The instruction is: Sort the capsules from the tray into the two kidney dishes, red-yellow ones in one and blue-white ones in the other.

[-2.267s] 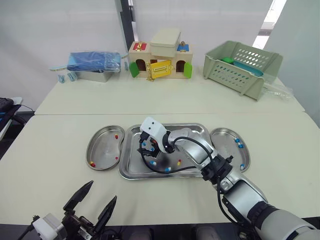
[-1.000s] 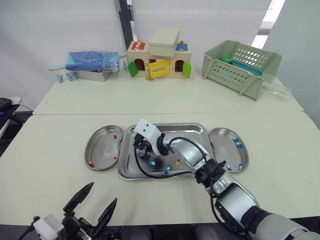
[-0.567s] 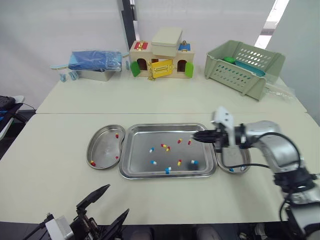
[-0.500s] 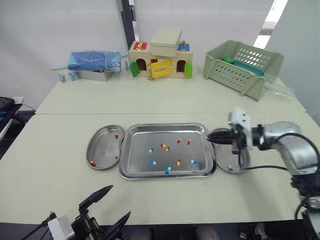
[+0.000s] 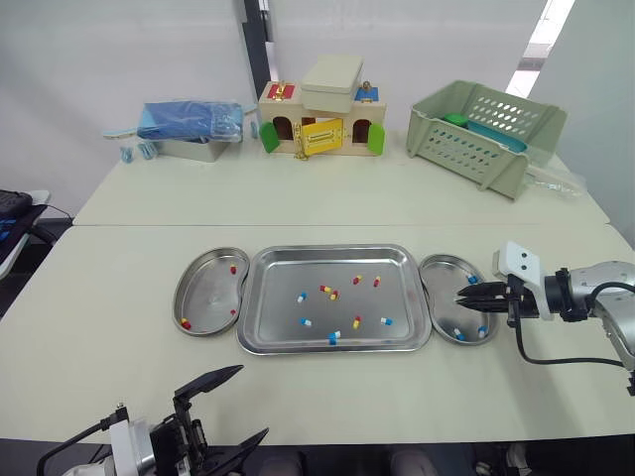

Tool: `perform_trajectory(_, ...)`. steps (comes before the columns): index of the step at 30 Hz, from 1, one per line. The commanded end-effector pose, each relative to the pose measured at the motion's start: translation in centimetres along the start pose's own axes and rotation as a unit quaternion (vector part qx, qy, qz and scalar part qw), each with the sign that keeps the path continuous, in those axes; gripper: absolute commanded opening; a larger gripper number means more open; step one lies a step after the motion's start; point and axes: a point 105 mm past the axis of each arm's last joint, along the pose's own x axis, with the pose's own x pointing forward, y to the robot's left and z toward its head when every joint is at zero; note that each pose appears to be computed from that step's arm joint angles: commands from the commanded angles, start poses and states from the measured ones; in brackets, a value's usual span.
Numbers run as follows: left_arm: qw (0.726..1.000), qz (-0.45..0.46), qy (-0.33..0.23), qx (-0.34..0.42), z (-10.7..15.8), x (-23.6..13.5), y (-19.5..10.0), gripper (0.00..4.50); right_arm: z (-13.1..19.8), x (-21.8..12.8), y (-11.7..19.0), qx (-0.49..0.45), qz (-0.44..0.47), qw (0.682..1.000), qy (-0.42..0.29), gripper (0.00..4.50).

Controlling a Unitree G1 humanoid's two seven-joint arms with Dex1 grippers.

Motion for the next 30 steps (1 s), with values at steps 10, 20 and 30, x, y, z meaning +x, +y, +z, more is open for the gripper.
perform_trajectory(10,0.999,0.032,-0.008,-0.003,-0.1,-0.1,-0.1,4.50,0.0,-1.9,-0.6,-0.009,-0.011,1.000,0.009,4.46)
perform_trajectory(20,0.999,0.041,-0.006,0.000,-0.2,-0.1,0.0,4.50,0.2,-2.5,-1.3,-0.011,-0.015,1.000,0.008,4.46)
perform_trajectory(30,0.987,0.156,0.029,0.037,0.5,-3.0,3.8,4.50,-1.8,-7.6,-3.3,0.034,-0.076,0.996,-0.019,4.46)
